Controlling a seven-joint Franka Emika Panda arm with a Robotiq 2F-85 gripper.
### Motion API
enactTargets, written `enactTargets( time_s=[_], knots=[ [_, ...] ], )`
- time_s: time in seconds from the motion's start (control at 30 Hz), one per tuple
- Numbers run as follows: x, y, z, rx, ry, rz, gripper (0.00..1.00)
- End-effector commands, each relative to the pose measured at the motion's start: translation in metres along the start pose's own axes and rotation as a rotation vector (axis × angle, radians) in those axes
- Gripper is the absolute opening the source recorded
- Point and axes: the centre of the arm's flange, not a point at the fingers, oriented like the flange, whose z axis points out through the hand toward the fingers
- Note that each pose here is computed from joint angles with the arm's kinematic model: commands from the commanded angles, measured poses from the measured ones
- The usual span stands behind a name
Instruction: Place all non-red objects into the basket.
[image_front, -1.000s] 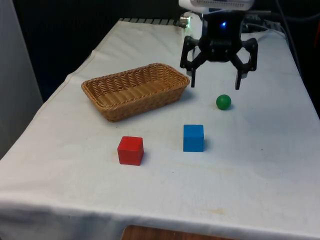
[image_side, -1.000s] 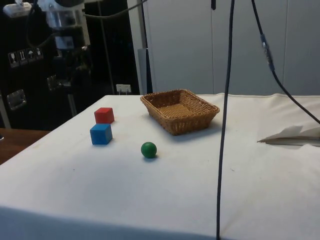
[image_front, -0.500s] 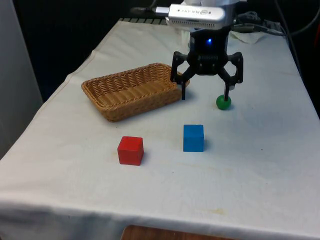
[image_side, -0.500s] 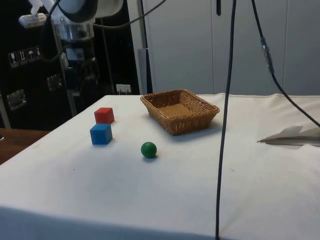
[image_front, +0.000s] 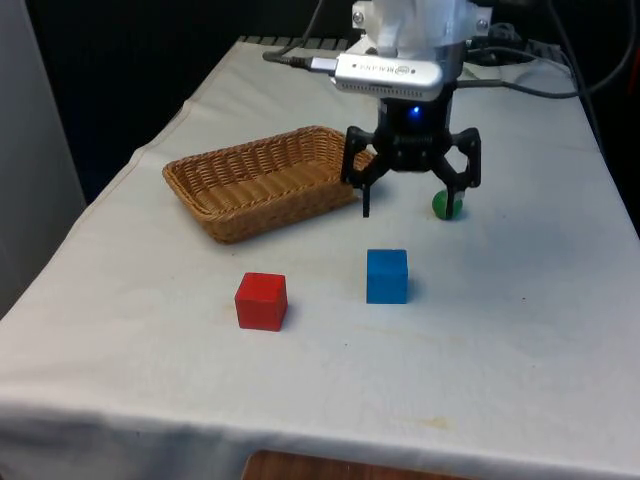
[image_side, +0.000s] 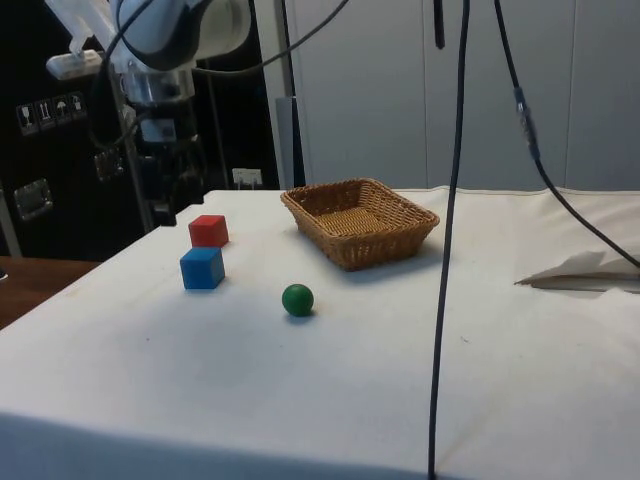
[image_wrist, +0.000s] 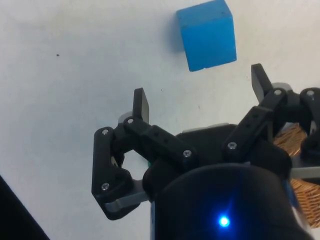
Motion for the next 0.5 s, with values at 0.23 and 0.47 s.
enactTargets(
  time_s=[0.23,0.47],
  knots=[
    [-0.002,0.009,0.028,0.015,0.013,-0.007,1.0],
    [-0.002,0.02,0.045,0.023,0.025,-0.02,1.0]
  ],
)
